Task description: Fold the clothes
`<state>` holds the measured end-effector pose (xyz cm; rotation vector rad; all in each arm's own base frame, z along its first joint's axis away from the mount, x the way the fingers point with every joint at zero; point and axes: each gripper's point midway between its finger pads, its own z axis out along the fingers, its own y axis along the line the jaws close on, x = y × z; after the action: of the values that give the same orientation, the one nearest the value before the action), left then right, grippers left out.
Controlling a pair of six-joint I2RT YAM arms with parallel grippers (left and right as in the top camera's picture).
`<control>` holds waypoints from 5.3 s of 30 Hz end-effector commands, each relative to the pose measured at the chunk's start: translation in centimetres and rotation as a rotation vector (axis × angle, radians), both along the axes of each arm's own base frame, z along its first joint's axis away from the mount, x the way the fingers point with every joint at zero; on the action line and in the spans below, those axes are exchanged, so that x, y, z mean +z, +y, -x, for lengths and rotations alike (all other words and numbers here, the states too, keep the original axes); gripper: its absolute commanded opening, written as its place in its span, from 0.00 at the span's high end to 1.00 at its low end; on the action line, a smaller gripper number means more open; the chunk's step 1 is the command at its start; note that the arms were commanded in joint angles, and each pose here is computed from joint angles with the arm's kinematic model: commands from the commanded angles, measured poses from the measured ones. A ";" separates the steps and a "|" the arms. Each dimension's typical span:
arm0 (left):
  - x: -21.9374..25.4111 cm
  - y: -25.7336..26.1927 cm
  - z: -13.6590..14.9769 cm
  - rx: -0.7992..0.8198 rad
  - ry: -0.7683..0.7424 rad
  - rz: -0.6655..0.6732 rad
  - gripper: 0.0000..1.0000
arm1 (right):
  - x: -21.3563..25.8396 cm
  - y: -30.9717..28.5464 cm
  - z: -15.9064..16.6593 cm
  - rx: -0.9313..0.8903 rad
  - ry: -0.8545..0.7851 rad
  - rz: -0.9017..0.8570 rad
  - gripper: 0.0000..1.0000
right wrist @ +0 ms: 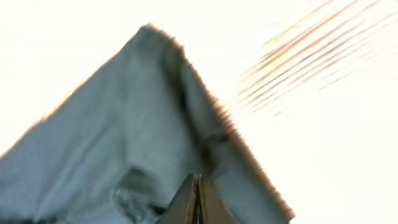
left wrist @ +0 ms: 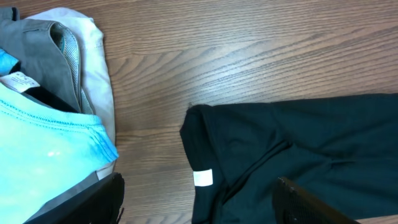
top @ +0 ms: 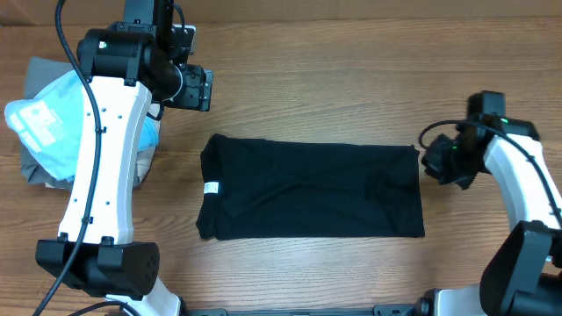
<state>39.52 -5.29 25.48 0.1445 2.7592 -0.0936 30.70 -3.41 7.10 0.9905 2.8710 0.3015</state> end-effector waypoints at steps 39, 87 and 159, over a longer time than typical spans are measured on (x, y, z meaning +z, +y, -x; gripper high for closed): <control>-0.1 -0.1 0.1 -0.019 0.009 0.005 0.21 | -4.0 10.6 6.1 0.324 0.055 -0.368 0.96; -0.2 0.1 0.1 -0.015 0.011 -0.005 0.16 | -4.8 3.3 2.1 0.316 -0.061 -0.430 0.53; -0.3 0.1 0.4 -0.015 0.022 -0.006 0.16 | 2.2 27.3 4.0 0.692 -0.168 -0.199 0.95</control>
<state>39.01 -5.22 25.28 0.1448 2.7813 -0.0912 26.35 23.27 8.17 -0.0398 2.9960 0.6964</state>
